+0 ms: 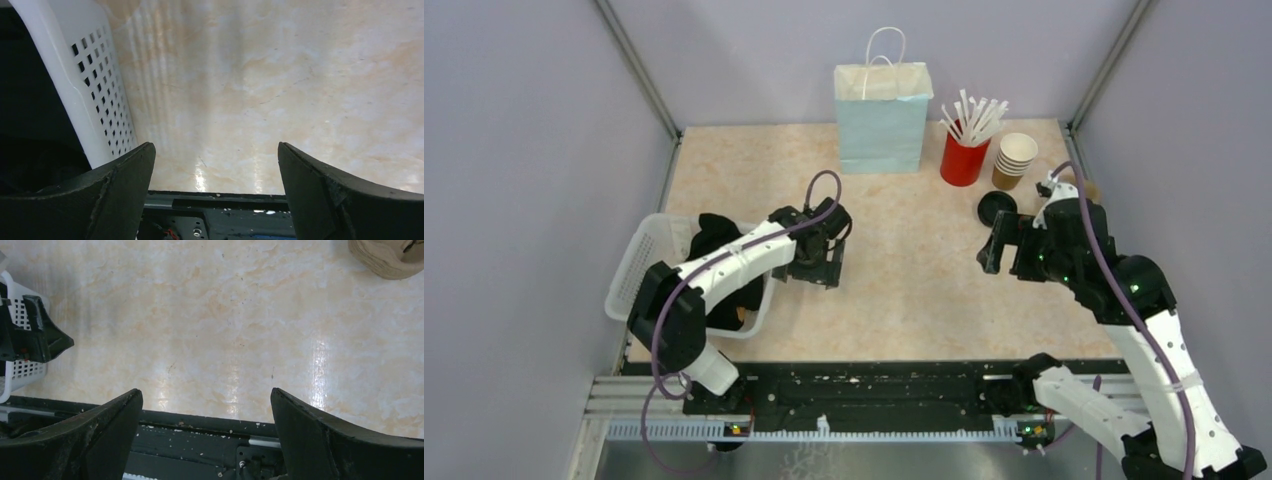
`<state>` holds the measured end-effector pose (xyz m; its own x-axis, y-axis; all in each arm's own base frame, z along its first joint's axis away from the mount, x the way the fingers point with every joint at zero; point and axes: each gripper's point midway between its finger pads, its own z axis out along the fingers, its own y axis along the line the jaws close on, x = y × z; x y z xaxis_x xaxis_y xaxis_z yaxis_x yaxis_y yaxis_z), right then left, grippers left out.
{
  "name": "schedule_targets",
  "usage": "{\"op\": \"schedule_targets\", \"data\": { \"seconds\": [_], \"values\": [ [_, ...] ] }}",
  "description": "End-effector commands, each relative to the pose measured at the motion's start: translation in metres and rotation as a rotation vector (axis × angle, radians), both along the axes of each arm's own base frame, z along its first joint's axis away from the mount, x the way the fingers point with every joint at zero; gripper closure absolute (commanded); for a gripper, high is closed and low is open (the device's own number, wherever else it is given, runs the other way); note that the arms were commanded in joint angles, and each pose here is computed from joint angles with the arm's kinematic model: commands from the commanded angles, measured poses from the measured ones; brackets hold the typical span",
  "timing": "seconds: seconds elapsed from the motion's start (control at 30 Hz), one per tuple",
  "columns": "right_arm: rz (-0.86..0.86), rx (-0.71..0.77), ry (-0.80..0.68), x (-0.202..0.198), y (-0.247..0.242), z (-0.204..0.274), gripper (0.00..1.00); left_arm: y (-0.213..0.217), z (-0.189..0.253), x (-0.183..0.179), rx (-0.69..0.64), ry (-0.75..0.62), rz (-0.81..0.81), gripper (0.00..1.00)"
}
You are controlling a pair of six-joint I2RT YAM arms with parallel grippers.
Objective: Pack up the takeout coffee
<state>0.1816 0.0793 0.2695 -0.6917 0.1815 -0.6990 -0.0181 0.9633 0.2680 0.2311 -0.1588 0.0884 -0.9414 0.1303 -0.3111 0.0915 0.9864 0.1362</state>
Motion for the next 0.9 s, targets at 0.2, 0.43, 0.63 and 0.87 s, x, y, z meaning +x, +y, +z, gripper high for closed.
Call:
{"op": "schedule_targets", "data": {
  "seconds": [0.2, 0.43, 0.63, 0.87],
  "values": [
    [-0.123, -0.146, -0.018, 0.074, -0.015, -0.009, 0.02, -0.101, 0.125, 0.012, -0.560, -0.193, -0.194, 0.01],
    [-0.405, 0.014, -0.043, 0.182, -0.070, -0.009, 0.16, -0.116, 0.156, 0.019, -0.634, -0.293, -0.337, 0.02],
    [-0.554, -0.114, -0.074, 0.254, -0.111, -0.016, 0.20, -0.120, 0.155, 0.026, -0.593, -0.345, -0.486, 0.01],
    [-0.625, -0.263, -0.059, 0.314, -0.139, -0.032, 0.32, -0.124, 0.145, 0.042, -0.511, -0.382, -0.601, 0.02]
  ]
}}
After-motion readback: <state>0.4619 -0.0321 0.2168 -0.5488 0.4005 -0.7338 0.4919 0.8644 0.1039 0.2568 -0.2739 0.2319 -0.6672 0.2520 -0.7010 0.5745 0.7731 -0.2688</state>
